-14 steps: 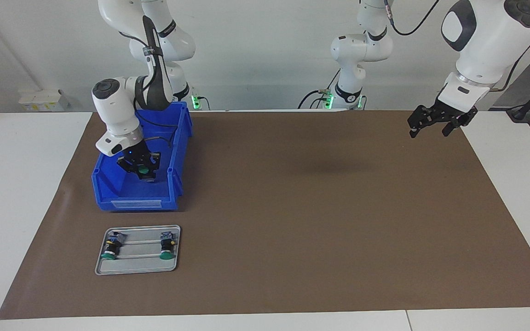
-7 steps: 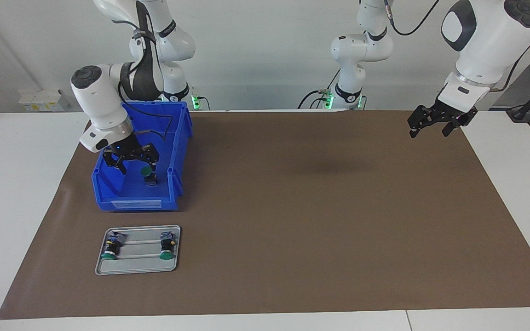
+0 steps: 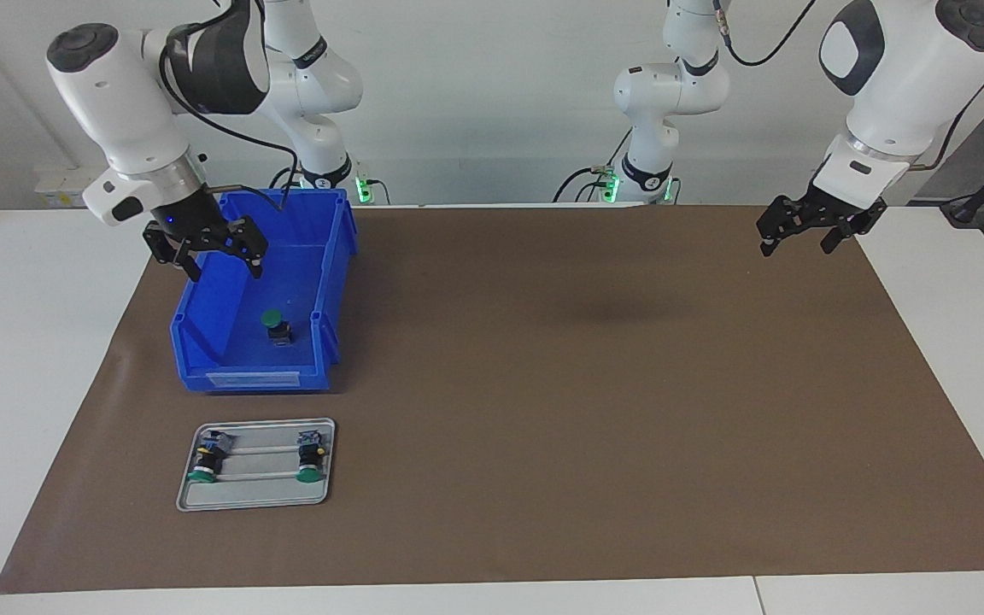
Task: Place and press button with both arms
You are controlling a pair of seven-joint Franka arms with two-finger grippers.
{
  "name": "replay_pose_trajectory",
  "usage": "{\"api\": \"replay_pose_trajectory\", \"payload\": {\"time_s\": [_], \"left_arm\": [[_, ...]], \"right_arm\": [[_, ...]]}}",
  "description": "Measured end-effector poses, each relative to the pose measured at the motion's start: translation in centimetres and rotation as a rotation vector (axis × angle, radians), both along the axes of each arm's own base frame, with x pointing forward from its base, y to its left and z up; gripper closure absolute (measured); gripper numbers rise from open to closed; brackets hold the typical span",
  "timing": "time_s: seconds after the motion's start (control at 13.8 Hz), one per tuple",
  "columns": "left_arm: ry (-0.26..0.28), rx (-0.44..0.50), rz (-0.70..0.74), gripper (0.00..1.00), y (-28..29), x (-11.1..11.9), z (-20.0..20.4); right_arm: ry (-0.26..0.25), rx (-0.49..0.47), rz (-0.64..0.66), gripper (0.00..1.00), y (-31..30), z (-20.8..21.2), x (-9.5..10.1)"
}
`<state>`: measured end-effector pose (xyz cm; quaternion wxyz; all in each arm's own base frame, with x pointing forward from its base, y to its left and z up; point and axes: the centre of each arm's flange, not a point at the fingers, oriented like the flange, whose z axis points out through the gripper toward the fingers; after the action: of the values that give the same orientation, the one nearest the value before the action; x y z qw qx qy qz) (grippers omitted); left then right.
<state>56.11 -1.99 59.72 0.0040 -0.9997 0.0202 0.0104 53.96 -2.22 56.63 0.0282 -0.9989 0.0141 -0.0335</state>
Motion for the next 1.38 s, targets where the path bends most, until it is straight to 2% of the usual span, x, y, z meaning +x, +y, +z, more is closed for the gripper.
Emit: {"api": "replay_pose_trajectory", "payload": {"time_s": [0.22, 0.36, 0.73, 0.94, 1.38], "left_arm": [[0.0, 0.0, 0.0, 0.0, 0.0, 0.0, 0.0], [0.0, 0.0, 0.0, 0.0, 0.0, 0.0, 0.0], [0.0, 0.0, 0.0, 0.0, 0.0, 0.0, 0.0], [0.0, 0.0, 0.0, 0.0, 0.0, 0.0, 0.0], [0.0, 0.0, 0.0, 0.0, 0.0, 0.0, 0.0]], "right_arm": [[0.042, -0.009, -0.045, 0.0, -1.7, 5.6, -0.6], [0.059, -0.015, -0.075, 0.0, -3.1, 7.1, -0.3], [0.103, -0.031, -0.076, 0.0, -3.2, 5.2, 0.9], [0.101, -0.09, -0.058, 0.0, -3.1, 5.5, 1.0], [0.084, -0.097, -0.028, 0.0, -1.4, 6.5, 0.8]]}}
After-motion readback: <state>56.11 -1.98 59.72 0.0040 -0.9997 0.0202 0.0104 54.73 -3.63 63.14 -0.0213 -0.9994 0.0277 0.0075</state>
